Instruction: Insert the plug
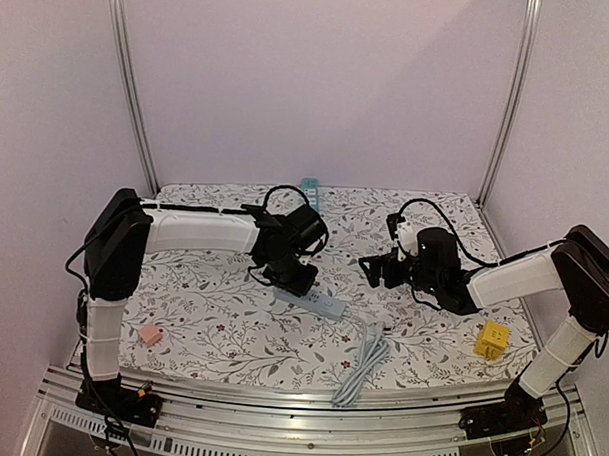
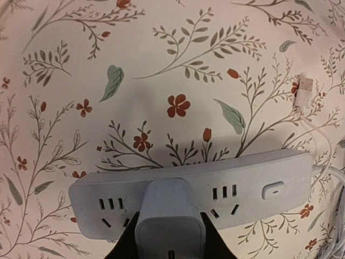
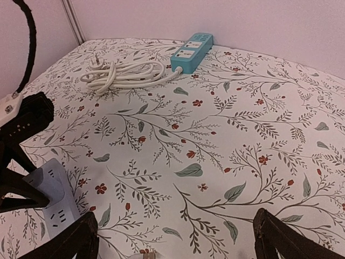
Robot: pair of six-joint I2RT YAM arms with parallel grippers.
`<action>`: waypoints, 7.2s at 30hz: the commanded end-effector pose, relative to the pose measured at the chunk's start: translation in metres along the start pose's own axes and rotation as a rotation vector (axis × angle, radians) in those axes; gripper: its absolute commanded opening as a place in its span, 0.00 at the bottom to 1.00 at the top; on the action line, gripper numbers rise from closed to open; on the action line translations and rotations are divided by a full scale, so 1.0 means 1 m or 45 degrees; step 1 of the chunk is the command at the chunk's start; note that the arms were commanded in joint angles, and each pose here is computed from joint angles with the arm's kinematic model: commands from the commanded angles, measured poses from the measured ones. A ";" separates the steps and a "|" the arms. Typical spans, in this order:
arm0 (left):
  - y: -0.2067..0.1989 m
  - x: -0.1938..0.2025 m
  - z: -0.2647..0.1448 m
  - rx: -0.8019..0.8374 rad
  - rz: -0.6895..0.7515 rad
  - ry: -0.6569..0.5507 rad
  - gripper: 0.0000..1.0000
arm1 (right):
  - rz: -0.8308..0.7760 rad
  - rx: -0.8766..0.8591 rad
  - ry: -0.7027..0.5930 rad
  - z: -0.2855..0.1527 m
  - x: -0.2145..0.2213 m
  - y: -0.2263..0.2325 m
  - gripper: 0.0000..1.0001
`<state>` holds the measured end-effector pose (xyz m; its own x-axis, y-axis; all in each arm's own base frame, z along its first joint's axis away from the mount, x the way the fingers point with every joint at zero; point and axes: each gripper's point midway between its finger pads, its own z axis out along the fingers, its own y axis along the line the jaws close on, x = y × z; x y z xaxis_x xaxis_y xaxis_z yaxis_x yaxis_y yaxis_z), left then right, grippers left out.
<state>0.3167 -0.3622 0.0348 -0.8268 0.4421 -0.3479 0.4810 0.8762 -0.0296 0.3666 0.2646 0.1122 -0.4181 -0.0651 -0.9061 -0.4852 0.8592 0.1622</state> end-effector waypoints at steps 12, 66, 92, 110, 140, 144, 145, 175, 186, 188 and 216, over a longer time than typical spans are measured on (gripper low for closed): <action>0.022 0.051 0.065 -0.074 0.038 0.172 0.01 | 0.014 0.009 -0.019 -0.001 -0.013 0.000 0.99; 0.149 0.170 -0.106 -0.479 -0.377 -0.125 0.91 | -0.035 -0.051 -0.136 0.002 -0.050 0.013 0.99; 0.226 0.259 -0.110 -0.570 -1.171 -0.299 0.73 | -0.052 -0.038 -0.089 0.005 -0.016 0.006 0.99; 0.215 0.246 -0.085 -0.471 -1.219 -0.174 0.61 | -0.085 -0.023 -0.090 -0.004 -0.002 0.001 0.99; 0.164 0.124 -0.060 -0.376 -0.685 -0.169 0.61 | -0.097 0.073 -0.063 0.011 0.008 -0.013 0.99; 0.155 0.108 -0.058 -0.324 -0.649 -0.217 0.72 | -0.051 0.123 -0.048 0.013 0.008 -0.026 0.99; 0.153 0.105 -0.057 -0.314 -0.638 -0.228 0.74 | -0.033 0.132 -0.049 0.013 0.006 -0.030 0.99; 0.124 0.065 -0.073 -0.073 -0.371 -0.508 0.99 | 0.490 0.516 0.277 0.044 -0.053 -0.164 0.99; 0.113 0.063 -0.072 0.016 -0.357 -0.531 0.97 | 0.491 0.551 0.497 0.056 -0.029 -0.200 0.99; 0.112 0.064 -0.072 0.024 -0.356 -0.534 0.97 | 0.468 0.580 0.564 0.059 -0.017 -0.211 0.99; 0.117 0.064 -0.067 -0.031 -0.327 -0.511 0.96 | 0.281 0.674 0.795 0.080 0.040 -0.250 0.72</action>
<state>0.3001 -0.2145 0.0744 -0.7399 0.0756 -0.6685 0.2466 0.9550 -0.1649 0.5324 0.0934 0.0167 -0.8705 0.0144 -0.4920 0.0163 0.9999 0.0003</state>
